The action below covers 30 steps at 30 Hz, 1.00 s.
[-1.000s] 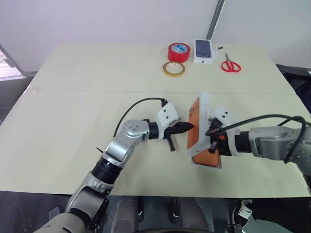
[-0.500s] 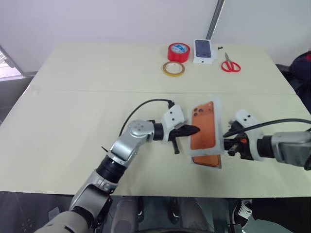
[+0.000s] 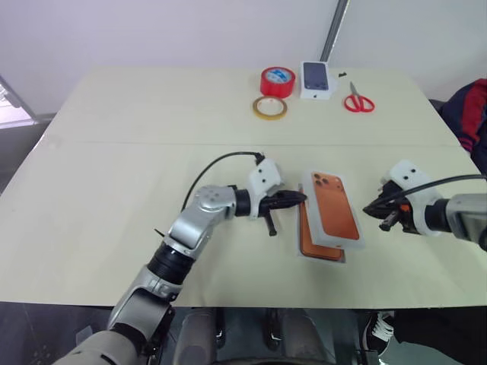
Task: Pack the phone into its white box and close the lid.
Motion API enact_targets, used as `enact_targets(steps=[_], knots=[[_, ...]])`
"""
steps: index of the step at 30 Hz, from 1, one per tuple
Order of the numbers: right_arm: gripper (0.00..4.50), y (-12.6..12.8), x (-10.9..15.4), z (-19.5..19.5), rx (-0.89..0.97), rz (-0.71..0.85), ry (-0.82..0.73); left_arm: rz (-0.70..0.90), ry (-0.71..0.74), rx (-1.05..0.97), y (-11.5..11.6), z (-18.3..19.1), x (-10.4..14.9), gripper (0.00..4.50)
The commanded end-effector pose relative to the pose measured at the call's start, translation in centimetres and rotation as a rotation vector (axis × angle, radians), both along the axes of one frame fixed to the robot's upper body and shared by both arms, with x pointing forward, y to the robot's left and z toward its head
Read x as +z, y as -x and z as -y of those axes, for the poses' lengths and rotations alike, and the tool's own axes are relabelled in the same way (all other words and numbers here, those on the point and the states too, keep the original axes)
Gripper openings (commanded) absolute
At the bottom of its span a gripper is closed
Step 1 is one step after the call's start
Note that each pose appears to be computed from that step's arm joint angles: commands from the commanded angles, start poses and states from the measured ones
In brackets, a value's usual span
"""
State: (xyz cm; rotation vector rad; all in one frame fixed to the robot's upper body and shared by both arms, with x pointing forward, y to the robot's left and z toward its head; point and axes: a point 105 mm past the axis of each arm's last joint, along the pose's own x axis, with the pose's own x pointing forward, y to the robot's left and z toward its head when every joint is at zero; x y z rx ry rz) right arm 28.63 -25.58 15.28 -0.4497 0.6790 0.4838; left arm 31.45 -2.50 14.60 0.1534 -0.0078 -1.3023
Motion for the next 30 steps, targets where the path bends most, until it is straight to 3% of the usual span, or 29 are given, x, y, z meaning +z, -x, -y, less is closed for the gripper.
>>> enact_targets(steps=[1,5,11,21,30], knots=[[0.05,-1.7,0.0,0.4,-0.008,0.066,0.060,0.017,0.008,0.083,-1.5,-0.9,1.1,0.00],[0.05,-3.1,-1.0,0.7,-0.024,0.074,0.079,-0.018,-0.053,0.123,-2.4,-0.6,0.3,0.00],[0.05,-3.7,-1.6,-0.2,0.021,0.058,0.070,-0.010,-0.143,0.065,-1.5,1.1,-0.7,0.00],[0.05,-2.1,-0.9,-2.3,0.123,0.032,0.019,-0.014,-0.204,-0.004,-0.5,3.3,-1.5,0.00],[0.05,-0.8,-0.6,-3.0,0.155,0.022,0.014,-0.033,-0.197,-0.043,0.2,3.2,-1.6,0.00]])
